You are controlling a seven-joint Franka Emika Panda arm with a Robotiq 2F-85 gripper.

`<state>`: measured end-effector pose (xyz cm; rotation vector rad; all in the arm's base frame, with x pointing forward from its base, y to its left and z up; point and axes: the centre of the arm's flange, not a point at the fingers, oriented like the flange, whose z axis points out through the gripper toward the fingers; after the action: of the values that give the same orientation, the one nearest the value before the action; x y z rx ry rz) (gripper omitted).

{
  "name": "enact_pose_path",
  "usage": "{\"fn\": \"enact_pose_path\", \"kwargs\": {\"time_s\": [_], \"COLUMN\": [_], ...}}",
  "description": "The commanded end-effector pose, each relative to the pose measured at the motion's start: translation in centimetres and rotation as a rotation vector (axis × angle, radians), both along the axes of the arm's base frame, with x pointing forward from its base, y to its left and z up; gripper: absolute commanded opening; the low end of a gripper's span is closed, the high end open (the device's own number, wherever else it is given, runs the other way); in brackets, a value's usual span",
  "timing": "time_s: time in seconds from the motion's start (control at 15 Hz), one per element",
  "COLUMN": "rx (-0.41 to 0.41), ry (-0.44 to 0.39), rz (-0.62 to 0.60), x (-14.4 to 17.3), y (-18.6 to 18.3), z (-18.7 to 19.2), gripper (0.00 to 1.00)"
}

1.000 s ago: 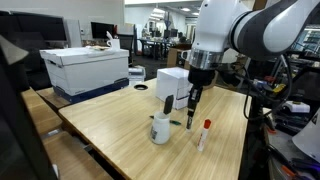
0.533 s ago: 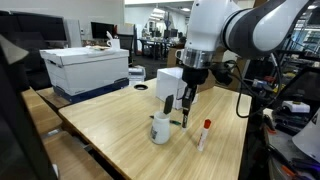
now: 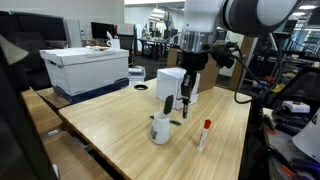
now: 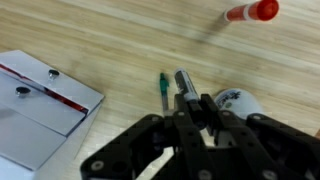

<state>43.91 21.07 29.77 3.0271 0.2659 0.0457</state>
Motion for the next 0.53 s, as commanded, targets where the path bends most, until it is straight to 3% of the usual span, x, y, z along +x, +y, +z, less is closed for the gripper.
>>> {"fn": "enact_pose_path", "kwargs": {"time_s": [0.0,0.47], "rx": [-0.013,0.02], "ry": [-0.075,-0.228], "rz": [0.065,0.167], "x": [-1.9,-4.9], "y": [1.6,4.7], "z": [5.0,10.3], "gripper": [0.09,0.09]}}
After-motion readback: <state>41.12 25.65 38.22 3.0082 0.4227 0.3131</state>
